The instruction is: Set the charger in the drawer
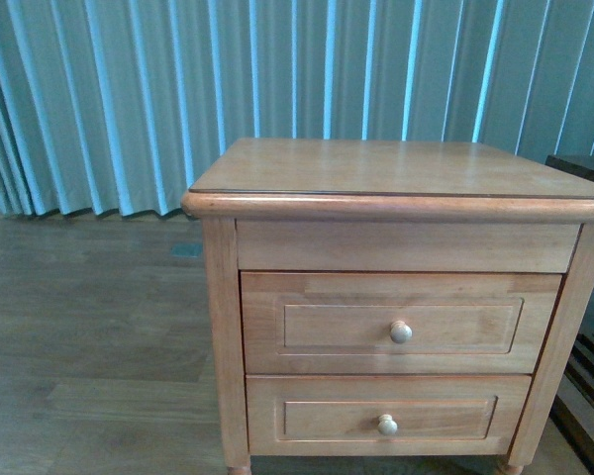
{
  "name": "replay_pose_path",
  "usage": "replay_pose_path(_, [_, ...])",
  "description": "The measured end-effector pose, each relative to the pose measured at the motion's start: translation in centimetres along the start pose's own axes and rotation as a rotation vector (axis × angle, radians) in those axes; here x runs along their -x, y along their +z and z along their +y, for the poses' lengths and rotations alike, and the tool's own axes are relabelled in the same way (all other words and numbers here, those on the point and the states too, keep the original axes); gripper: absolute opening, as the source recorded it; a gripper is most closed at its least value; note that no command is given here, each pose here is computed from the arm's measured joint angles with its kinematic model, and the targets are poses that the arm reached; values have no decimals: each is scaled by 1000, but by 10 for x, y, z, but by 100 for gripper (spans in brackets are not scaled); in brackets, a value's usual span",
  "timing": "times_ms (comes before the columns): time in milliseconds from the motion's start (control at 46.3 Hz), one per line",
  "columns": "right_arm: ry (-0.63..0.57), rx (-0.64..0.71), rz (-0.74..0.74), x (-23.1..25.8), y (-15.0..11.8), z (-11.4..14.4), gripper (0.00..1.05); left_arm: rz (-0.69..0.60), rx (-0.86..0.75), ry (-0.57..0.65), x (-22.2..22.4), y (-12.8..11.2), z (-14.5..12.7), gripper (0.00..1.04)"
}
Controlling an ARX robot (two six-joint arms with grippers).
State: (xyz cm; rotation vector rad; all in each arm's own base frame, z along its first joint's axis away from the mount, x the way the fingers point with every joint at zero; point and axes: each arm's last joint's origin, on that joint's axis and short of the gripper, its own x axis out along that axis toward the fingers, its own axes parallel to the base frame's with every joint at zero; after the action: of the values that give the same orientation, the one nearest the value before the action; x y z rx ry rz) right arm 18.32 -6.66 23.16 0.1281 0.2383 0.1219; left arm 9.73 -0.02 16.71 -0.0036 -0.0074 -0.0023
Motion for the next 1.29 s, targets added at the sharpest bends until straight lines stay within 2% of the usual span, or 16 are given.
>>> replay_pose_path(194, [-32,3,-63,21,-2,-9,96,0,0,0,0,0,0,99])
replay_pose_path(453, [-45,11,-75,21,-3,-9,95,0,0,0,0,0,0,99])
replay_pose_path(561, [-140,100,-209,23,-13,0,78,0,0,0,0,0,0,99])
replay_pose_path(583, [-145,111,-226,25,-17,5,72,0,0,0,0,0,0,99])
replay_pose_path(734, [-133,120,-234,29,-40,28,37,0,0,0,0,0,0,99])
replay_pose_path(863, [-136,119,-232,31,-50,36,18,0,0,0,0,0,0,99])
replay_pose_path(928, [-131,122,-233,34,-56,42,1,0,0,0,0,0,0,99])
replay_pose_path(1295, [-134,126,-236,41,-75,63,2,0,0,0,0,0,0,99])
